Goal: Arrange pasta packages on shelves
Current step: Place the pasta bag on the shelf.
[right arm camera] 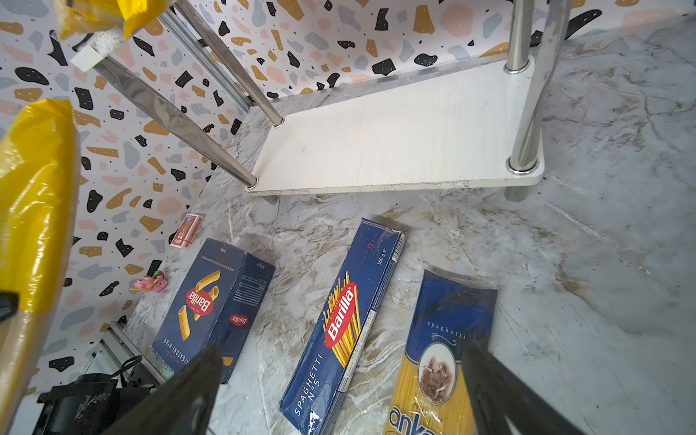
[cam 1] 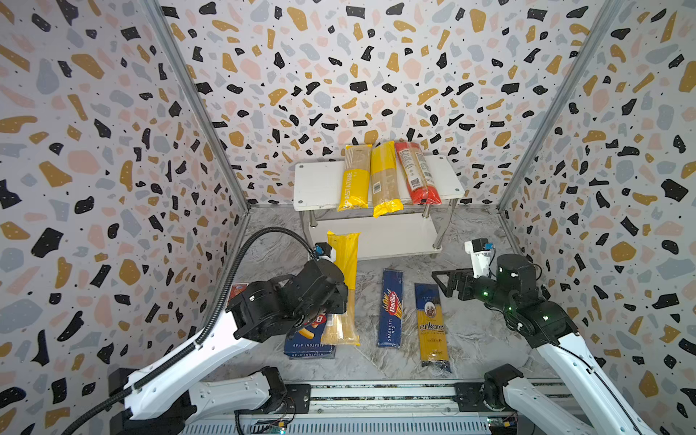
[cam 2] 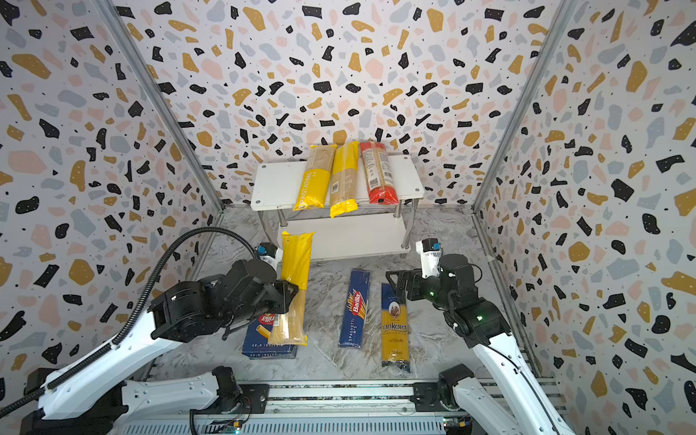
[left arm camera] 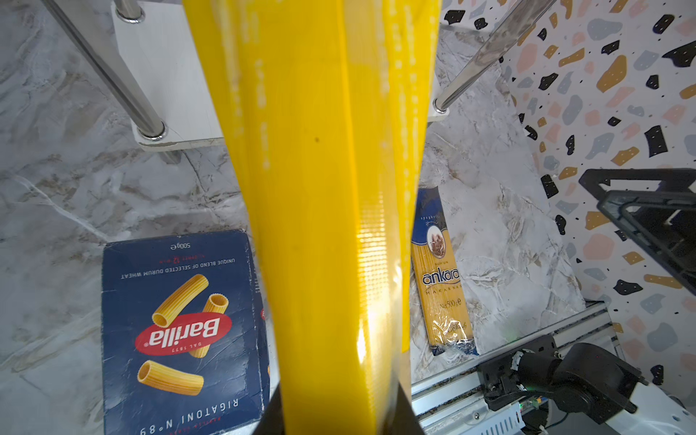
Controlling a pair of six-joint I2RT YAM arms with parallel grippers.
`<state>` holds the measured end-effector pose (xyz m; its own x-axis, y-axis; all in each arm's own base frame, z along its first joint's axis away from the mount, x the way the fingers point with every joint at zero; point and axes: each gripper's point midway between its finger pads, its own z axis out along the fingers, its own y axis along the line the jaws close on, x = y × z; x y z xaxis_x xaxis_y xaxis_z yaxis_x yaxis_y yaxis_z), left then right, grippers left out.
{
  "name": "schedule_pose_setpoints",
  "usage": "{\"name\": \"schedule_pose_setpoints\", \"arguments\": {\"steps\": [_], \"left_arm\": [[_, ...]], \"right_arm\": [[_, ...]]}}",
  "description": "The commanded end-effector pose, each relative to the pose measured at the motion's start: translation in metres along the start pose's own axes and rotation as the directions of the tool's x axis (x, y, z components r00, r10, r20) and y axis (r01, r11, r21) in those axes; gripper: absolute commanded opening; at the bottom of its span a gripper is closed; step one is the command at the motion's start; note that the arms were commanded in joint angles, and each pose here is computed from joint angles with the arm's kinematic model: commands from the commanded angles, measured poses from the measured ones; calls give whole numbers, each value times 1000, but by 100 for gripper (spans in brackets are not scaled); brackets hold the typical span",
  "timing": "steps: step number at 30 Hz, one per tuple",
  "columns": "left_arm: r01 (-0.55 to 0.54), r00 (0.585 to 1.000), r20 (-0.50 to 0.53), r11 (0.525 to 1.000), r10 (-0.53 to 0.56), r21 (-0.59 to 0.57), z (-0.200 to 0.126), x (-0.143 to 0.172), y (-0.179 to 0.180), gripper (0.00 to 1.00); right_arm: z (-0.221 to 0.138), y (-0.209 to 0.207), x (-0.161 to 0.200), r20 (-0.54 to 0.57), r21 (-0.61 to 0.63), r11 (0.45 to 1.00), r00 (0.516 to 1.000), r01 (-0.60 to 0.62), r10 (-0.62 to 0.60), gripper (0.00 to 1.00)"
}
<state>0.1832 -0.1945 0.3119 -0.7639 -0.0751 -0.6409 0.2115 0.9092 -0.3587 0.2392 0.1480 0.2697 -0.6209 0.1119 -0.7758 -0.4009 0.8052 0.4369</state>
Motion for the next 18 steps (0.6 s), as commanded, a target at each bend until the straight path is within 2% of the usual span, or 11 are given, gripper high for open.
{"name": "schedule_pose_setpoints", "arguments": {"steps": [1,8,12,18], "left_arm": [[42,979,194,992,-64,118,-43,-53,-21,11],[25,960,278,997,-46,78,-68,-81,-19,11],[17,932,362,998,-37,57,-87,-109,-23,13],[6,895,446,999,13,-42,-105,-156,-36,14]], "right_arm": [[-10,9,-14,44,-19,1000,999,23,-22,99],[-19,12,-21,66,-16,999,997,38,-37,99],[-27,19,-32,102,-25,998,994,52,-49,99],[-30,35,-49,114,-76,995,992,71,-62,99]]}}
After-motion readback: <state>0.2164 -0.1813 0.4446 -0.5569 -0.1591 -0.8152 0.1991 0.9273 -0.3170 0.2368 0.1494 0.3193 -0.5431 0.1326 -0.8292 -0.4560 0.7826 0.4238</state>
